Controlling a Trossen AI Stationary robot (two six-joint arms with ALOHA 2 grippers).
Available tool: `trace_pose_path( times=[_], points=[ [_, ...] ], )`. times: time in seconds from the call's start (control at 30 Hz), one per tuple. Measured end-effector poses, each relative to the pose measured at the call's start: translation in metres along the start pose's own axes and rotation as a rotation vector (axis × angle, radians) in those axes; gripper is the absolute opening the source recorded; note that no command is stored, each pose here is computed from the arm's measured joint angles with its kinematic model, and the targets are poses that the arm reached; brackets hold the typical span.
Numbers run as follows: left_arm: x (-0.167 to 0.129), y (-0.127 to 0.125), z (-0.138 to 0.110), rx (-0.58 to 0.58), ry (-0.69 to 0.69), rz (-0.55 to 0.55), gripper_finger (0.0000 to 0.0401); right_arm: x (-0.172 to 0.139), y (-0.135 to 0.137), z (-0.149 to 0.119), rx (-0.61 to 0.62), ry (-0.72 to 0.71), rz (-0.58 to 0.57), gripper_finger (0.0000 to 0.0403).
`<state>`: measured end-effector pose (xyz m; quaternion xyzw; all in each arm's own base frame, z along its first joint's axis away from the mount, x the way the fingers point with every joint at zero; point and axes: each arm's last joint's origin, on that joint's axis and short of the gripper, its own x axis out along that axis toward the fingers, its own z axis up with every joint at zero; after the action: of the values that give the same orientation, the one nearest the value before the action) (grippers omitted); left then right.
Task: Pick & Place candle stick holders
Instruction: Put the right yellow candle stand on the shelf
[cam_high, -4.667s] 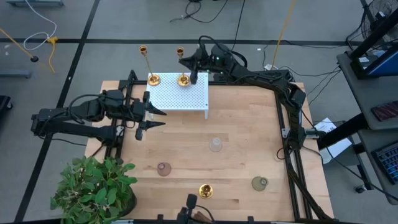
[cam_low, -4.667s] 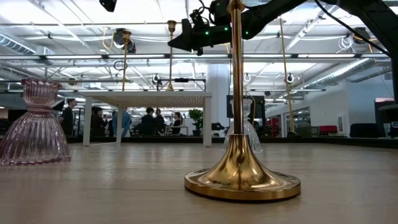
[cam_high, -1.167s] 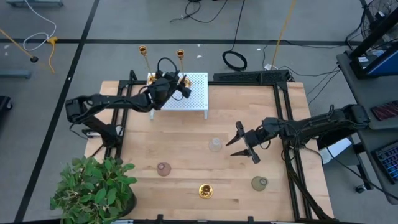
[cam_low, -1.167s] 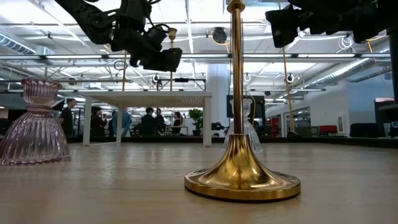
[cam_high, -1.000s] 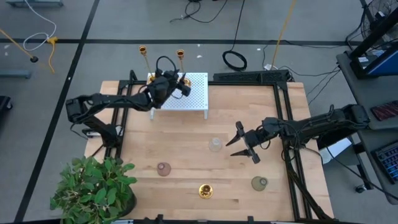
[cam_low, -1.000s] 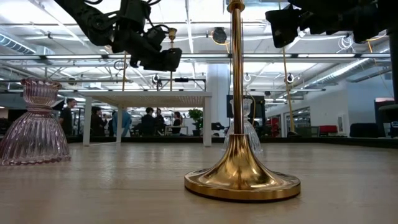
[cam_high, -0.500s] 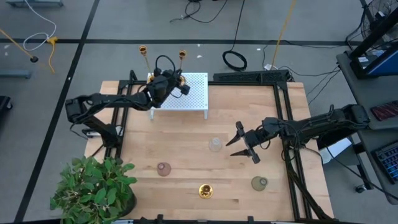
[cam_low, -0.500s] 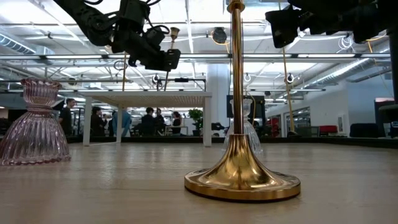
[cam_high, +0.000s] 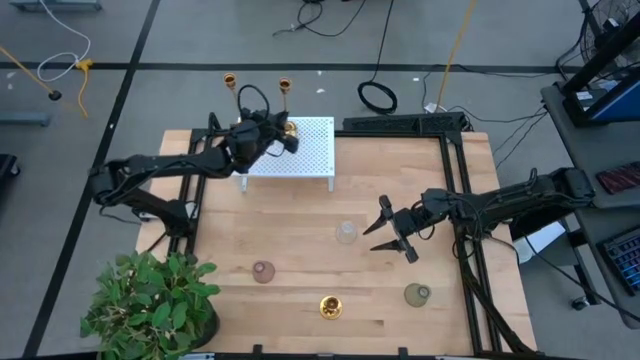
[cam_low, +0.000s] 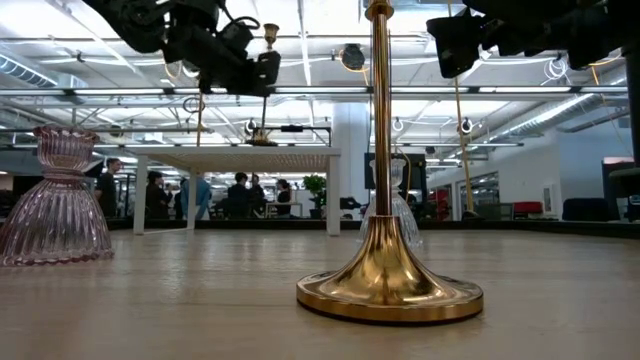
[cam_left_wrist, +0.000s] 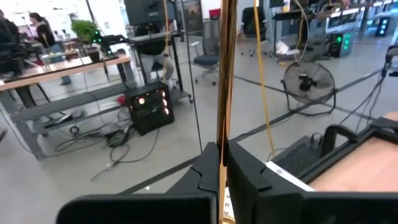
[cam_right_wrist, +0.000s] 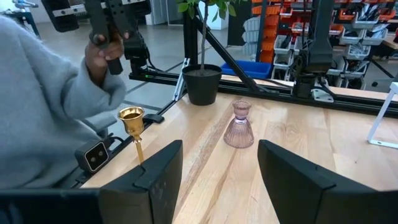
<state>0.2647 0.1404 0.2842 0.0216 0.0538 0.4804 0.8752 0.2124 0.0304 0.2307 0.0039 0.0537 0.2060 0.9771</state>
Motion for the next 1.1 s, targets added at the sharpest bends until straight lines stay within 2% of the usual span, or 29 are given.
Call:
trace_pose_path(
  times=[0.2, 0.4, 0.6, 1.0, 1.1],
  points=[
    [-0.004, 0.006, -0.018, -0.021, 0.023, 0.027, 0.001, 0.0, 0.0, 0.0, -0.001, -0.003, 0.0, 0.0201],
    [-0.002, 0.016, -0.031, -0.068, -0.023, 0.044, 0.0013, 0.0, 0.0, 0.004, -0.013, -0.044, -0.005, 0.0201],
    [0.002, 0.023, -0.03, -0.094, -0.049, -0.004, 0.0009, 0.0, 0.0, 0.005, -0.015, -0.048, -0.005, 0.0201],
    [0.003, 0.024, -0.034, -0.066, -0.009, 0.015, 0.001, 0.002, -0.001, 0.002, -0.01, -0.033, -0.001, 0.0201],
    [0.003, 0.025, -0.035, -0.064, -0.006, 0.025, 0.0026, 0.006, -0.002, -0.004, 0.0, -0.003, 0.0, 0.0201]
  ],
)
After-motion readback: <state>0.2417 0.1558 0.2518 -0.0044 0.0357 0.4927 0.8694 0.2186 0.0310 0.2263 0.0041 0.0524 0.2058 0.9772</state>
